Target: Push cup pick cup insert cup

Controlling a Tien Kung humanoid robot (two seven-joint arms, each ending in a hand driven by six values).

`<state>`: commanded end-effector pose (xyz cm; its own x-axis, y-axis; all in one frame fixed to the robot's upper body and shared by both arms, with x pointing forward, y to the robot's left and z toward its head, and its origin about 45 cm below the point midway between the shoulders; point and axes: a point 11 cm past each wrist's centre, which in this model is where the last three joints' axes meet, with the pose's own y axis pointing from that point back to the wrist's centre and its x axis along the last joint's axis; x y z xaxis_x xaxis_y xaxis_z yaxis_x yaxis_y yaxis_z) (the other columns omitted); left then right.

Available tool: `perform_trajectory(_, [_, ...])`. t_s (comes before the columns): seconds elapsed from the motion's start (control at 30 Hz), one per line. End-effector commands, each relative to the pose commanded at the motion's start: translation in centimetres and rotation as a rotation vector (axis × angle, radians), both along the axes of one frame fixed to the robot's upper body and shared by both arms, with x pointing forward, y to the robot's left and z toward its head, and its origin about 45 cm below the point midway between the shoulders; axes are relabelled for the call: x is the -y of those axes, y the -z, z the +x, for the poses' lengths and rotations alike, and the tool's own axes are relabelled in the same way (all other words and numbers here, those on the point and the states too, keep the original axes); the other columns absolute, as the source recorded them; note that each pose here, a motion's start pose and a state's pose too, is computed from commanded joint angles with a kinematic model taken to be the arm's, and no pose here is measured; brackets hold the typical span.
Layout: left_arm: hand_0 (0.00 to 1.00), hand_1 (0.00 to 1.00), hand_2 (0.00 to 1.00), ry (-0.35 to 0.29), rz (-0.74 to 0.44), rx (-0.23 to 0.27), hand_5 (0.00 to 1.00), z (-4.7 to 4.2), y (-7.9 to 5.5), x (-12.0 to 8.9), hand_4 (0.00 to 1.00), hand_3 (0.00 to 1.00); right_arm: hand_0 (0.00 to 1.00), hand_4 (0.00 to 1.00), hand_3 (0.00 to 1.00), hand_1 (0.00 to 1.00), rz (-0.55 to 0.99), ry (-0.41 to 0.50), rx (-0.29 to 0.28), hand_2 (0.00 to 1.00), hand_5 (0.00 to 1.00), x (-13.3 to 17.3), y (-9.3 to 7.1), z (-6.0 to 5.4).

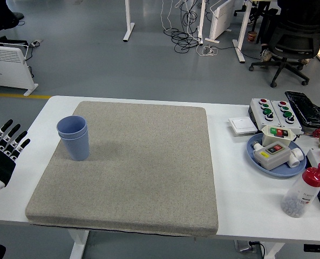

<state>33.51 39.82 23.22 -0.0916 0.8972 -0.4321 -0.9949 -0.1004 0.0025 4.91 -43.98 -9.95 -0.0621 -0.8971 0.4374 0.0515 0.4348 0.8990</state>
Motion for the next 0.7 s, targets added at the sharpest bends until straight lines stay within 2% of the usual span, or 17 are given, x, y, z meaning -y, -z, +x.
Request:
perform_trajectory(0.2, [0.884,0.9,0.929,-0.009,0.003,-0.006,0.998,-0.01,0.2,-0.1,0.615,0.894,0.689,0.093,0.544,0.622,0.004,-0.006,-0.008,0.625,0.472,-0.2,0.1,-0.1])
perform_trajectory(0.33, [0.884,0.9,0.929,-0.018,0.003,0.0,0.998,0.09,0.1,-0.2,0.615,0.894,0.689,0.093,0.544,0.622,0.011,-0.016,-0.008,0.625,0.472,-0.5,0.1,0.2])
perform_trajectory(0.7, [0.886,0.901,0.928,-0.067,0.001,-0.009,0.998,-0.58,0.4,-1.6,0.608,0.892,0.69,0.092,0.544,0.621,0.007,-0.021,0.006,0.626,0.474,-0.3,-0.1,1.0])
